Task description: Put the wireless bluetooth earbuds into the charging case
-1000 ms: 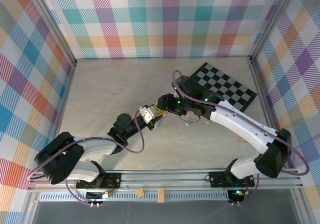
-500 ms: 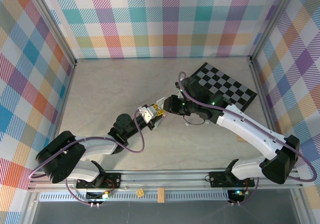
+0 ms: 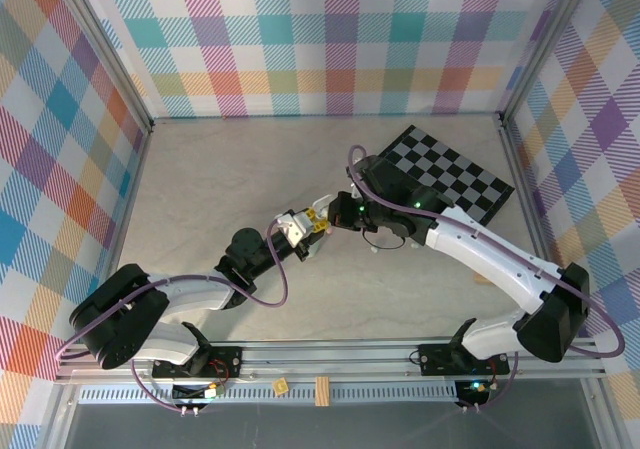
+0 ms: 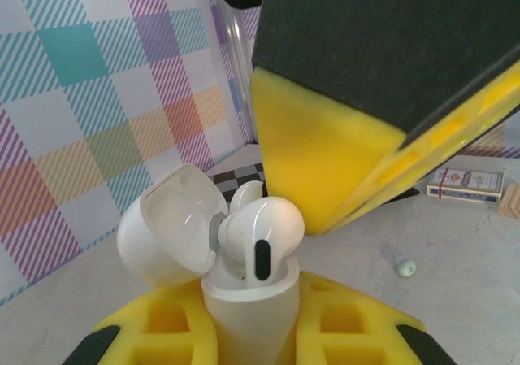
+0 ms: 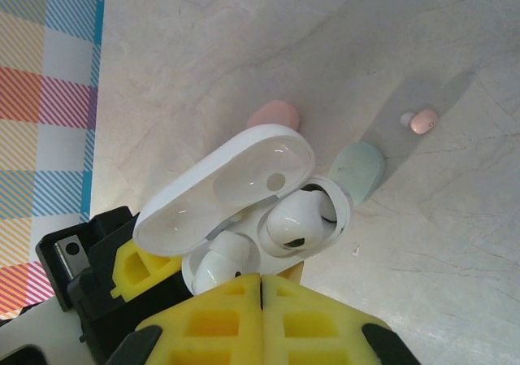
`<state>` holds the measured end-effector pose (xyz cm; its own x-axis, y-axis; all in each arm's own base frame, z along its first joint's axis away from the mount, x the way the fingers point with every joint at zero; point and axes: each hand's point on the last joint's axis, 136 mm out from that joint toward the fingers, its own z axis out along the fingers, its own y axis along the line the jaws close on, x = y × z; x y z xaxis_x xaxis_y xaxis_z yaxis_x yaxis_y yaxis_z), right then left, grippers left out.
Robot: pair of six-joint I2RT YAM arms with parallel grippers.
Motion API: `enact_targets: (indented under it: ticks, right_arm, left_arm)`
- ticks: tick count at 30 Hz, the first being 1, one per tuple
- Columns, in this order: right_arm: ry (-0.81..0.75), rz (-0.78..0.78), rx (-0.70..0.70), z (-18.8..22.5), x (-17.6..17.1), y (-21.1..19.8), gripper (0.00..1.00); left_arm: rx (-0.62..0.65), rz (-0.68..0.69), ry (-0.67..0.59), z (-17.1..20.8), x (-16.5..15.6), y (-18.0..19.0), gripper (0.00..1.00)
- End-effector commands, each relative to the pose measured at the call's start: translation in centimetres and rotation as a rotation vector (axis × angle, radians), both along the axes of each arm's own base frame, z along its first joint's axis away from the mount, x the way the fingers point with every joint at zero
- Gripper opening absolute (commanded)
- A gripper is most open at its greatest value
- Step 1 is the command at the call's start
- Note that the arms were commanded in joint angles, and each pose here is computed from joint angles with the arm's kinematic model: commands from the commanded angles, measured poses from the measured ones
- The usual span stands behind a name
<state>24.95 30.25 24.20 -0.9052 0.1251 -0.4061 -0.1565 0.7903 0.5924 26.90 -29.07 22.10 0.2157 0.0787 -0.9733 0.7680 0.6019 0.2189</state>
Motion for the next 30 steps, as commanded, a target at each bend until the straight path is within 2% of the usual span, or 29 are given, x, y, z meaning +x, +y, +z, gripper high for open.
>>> enact_targets:
  ticks: [1,9,18,20,23,25,28,30]
  right_arm:
    - [-0.02,0.034,0.033,0.8,0.1,0.8,0.07]
    - [0.009,0.074,0.059,0.7,-0.5,1.5,0.08]
    - [-0.08,0.04,0.049,2.2,-0.3,-0.2,0.2]
    - [-0.095,0.019,0.048,2.4,0.0,-0.8,0.27]
    - [-0.106,0.008,0.038,2.4,0.3,-1.3,0.29]
    - [-0.101,0.012,0.036,2.3,0.5,-1.4,0.28]
    - [-0.071,0.04,0.04,1.8,0.3,-0.8,0.15]
    - [-0.049,0.066,0.056,1.5,0.0,-0.1,0.11]
  left_arm:
    - [-0.029,-0.024,-0.032,1.6,-0.4,0.0,0.01]
    - [-0.026,-0.033,-0.029,1.7,-0.2,-0.3,0.01]
    - [-0.036,-0.022,-0.021,1.5,0.0,-0.1,0.01]
    - [-0.044,-0.023,-0.017,1.3,0.0,0.1,0.01]
    - [-0.053,-0.032,-0.014,1.2,-0.1,0.1,0.02]
    - [-0.059,-0.037,-0.009,1.3,-0.1,0.2,0.01]
    - [-0.058,-0.041,-0.007,1.3,-0.1,0.1,0.01]
    - [-0.057,-0.043,-0.008,1.4,-0.1,0.0,0.01]
